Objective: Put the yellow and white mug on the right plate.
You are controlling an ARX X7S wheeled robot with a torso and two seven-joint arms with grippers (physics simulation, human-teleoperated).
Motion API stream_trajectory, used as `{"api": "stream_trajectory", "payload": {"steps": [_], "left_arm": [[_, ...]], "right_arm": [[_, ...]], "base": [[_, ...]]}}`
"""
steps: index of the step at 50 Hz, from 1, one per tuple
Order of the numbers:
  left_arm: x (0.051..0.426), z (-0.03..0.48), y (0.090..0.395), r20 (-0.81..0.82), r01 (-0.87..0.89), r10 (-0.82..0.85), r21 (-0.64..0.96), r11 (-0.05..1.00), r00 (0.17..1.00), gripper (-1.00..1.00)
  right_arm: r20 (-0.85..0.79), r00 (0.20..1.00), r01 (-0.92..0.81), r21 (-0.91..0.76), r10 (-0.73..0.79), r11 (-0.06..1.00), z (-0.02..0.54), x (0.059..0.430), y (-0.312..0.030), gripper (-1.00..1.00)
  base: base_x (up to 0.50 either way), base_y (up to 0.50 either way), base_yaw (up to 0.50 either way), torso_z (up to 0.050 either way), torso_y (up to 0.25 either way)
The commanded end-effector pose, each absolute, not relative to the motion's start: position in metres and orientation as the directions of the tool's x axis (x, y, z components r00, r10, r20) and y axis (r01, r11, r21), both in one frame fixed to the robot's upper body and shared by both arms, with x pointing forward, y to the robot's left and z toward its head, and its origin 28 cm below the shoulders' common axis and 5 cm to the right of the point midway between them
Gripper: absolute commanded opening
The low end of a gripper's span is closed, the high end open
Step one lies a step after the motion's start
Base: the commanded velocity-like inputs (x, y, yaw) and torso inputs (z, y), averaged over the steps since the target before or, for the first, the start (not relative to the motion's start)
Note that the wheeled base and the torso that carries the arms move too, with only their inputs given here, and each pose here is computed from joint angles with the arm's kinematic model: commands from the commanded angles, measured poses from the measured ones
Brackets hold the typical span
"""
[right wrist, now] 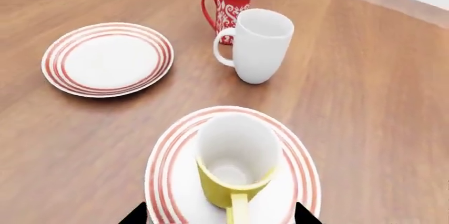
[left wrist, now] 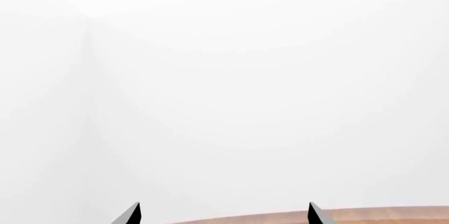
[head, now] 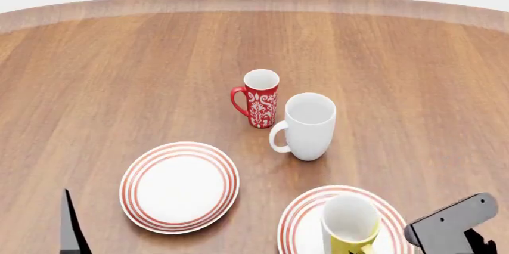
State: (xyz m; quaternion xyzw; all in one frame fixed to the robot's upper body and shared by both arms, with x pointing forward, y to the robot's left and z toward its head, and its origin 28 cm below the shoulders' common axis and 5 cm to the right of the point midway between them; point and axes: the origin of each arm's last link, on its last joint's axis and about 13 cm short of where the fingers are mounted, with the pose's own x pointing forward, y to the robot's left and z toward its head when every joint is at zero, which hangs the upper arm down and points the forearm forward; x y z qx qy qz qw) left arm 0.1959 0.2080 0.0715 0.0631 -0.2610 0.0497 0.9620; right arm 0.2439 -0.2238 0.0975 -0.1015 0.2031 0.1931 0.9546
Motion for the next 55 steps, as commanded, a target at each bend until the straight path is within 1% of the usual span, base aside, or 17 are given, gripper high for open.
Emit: {"api": "stream_trajectory", "payload": {"steps": [1,6,8,10,12,13,17,19,21,25,30,36,37,39,40,45,55], "left_arm": [[0.198,0.076,0.209,0.529,-0.14,0.071,0.091,0.986,0.846,1.0],[0.198,0.075,0.209,0.526,-0.139,0.07,0.091,0.986,0.848,1.0],[0.198,0.076,0.21,0.525,-0.14,0.072,0.091,0.986,0.848,1.0],[0.199,0.077,0.212,0.522,-0.141,0.072,0.094,0.986,0.85,1.0],[0.199,0.076,0.214,0.514,-0.138,0.069,0.097,0.986,0.855,1.0],[0.199,0.074,0.216,0.509,-0.137,0.059,0.118,0.983,0.859,1.0],[0.189,0.061,0.222,0.462,-0.08,-0.031,0.219,0.972,0.887,1.0],[0.185,0.053,0.231,0.449,-0.081,-0.045,0.257,0.963,0.892,1.0],[0.182,0.051,0.239,0.445,-0.085,-0.058,0.294,0.952,0.894,1.0],[0.172,0.038,0.258,0.435,-0.114,-0.053,0.35,0.93,0.899,1.0],[0.17,0.031,0.275,0.499,-0.224,0.0,0.39,0.893,0.867,1.0],[0.191,0.044,0.3,0.575,-0.42,0.182,0.314,0.851,0.797,1.0],[0.195,0.047,0.304,0.602,-0.458,0.207,0.298,0.838,0.771,1.0],[0.198,0.049,0.308,0.62,-0.487,0.228,0.287,0.825,0.751,1.0],[0.202,0.051,0.311,0.632,-0.518,0.261,0.262,0.814,0.73,1.0],[0.21,0.071,0.321,0.691,-0.605,0.336,0.184,0.774,0.64,1.0],[0.215,0.105,0.342,0.737,-0.723,0.465,0.048,0.689,0.492,1.0]], "right_arm": [[-0.315,0.889,-0.373,-0.074,0.333,0.925,0.112,0.203,-0.222,1.0],[-0.281,0.902,-0.349,-0.032,0.326,0.937,0.11,0.193,-0.221,1.0],[-0.223,0.911,-0.352,0.025,0.348,0.936,0.109,0.189,-0.217,1.0],[-0.104,0.94,-0.329,-0.008,0.326,0.944,0.104,0.187,-0.21,1.0],[-0.092,0.944,-0.315,0.027,0.316,0.949,0.1,0.185,-0.207,1.0],[-0.012,0.953,-0.303,0.008,0.303,0.953,0.098,0.185,-0.203,1.0],[0.071,0.965,-0.255,0.048,0.252,0.966,0.092,0.183,-0.196,1.0],[0.178,0.954,-0.245,-0.004,0.242,0.969,0.087,0.179,-0.192,1.0],[0.225,0.953,-0.224,0.08,0.201,0.971,0.084,0.176,-0.188,1.0],[0.387,0.916,-0.118,0.002,0.108,0.993,0.075,0.179,-0.182,1.0],[0.458,0.889,-0.058,0.085,0.012,0.995,0.07,0.183,-0.181,1.0],[0.555,0.818,0.091,0.137,-0.152,0.986,0.071,0.194,-0.185,1.0],[0.596,0.775,0.146,0.152,-0.209,0.977,0.075,0.198,-0.188,1.0],[0.629,0.744,0.158,0.162,-0.225,0.974,0.078,0.201,-0.189,1.0],[0.664,0.704,0.2,0.154,-0.252,0.968,0.083,0.203,-0.19,1.0],[0.684,0.622,0.312,0.229,-0.38,0.922,0.091,0.218,-0.196,1.0],[0.768,0.439,0.393,0.303,-0.466,0.868,0.131,0.227,-0.205,1.0]], "base": [[0.0,0.0,0.0,0.0,0.0],[0.0,0.0,0.0,0.0,0.0],[0.0,0.0,0.0,0.0,0.0],[0.0,0.0,0.0,0.0,0.0],[0.0,0.0,0.0,0.0,0.0],[0.0,0.0,0.0,0.0,0.0],[0.0,0.0,0.0,0.0,0.0],[0.0,0.0,0.0,0.0,0.0],[0.0,0.0,0.0,0.0,0.0],[0.0,0.0,0.0,0.0,0.0],[0.0,0.0,0.0,0.0,0.0],[0.0,0.0,0.0,0.0,0.0],[0.0,0.0,0.0,0.0,0.0],[0.0,0.0,0.0,0.0,0.0],[0.0,0.0,0.0,0.0,0.0],[0.0,0.0,0.0,0.0,0.0],[0.0,0.0,0.0,0.0,0.0]]}}
